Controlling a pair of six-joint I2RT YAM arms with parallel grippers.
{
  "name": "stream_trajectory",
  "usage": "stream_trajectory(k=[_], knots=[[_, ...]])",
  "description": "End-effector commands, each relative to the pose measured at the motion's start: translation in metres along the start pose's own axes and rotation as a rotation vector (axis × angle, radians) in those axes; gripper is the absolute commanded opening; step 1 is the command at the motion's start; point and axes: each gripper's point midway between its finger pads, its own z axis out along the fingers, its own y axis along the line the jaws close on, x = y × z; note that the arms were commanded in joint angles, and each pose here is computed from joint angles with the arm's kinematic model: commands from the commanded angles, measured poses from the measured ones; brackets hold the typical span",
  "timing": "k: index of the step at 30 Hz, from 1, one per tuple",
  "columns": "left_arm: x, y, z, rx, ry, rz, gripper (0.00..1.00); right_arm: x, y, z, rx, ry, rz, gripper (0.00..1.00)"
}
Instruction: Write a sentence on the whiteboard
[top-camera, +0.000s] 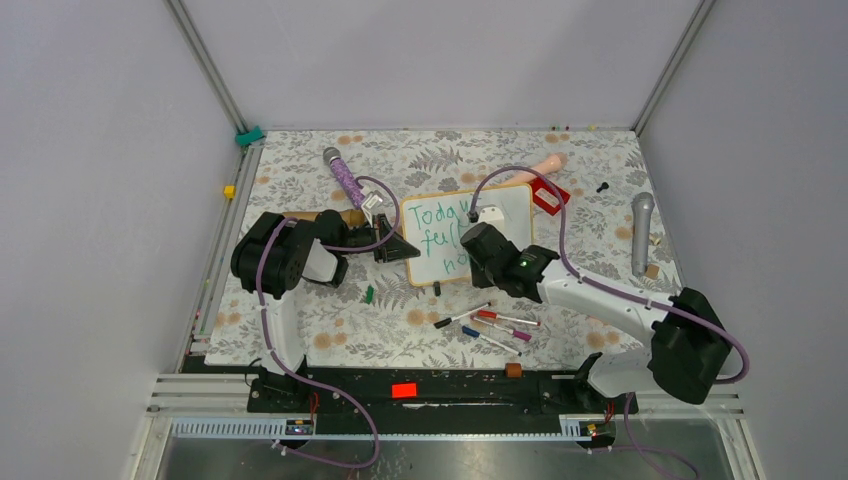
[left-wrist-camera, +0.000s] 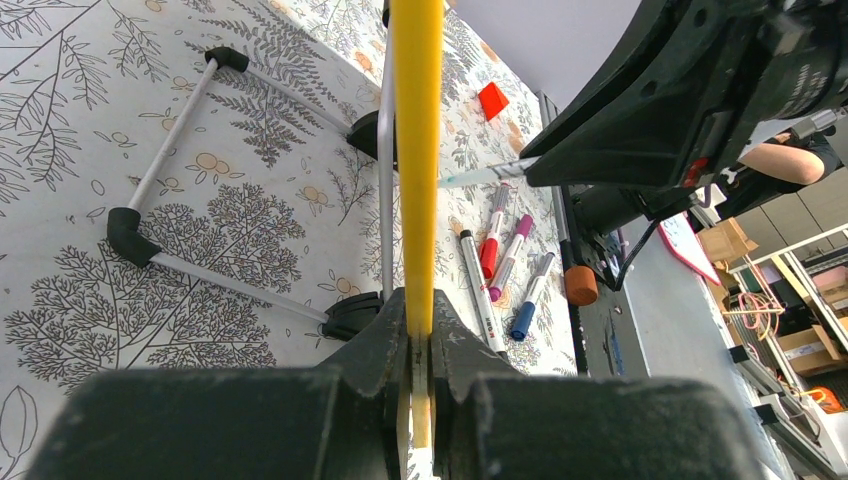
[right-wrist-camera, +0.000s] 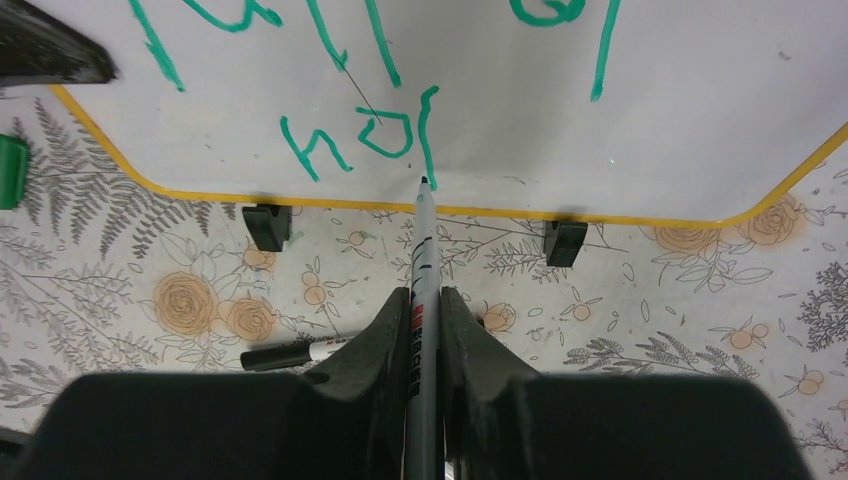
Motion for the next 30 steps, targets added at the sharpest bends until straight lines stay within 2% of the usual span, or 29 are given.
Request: stream_trajectory(k=[1,14,30], knots=[[-0.011,-0.011,0.003,0.057,-0.003,0.109,0.00,-0.043,0.006,-0.024,-0.038,-0.123,0.015,0.00],[-0.010,-0.013,0.003,0.059,-0.001,0.110,0.00,-0.066,0.001,-0.022,0.015,-0.157,-0.003,0.00],[-0.009,-0.013,0.003,0.061,0.001,0.108,0.00,-0.059,-0.001,-0.006,0.045,-0.109,-0.012,0.00]])
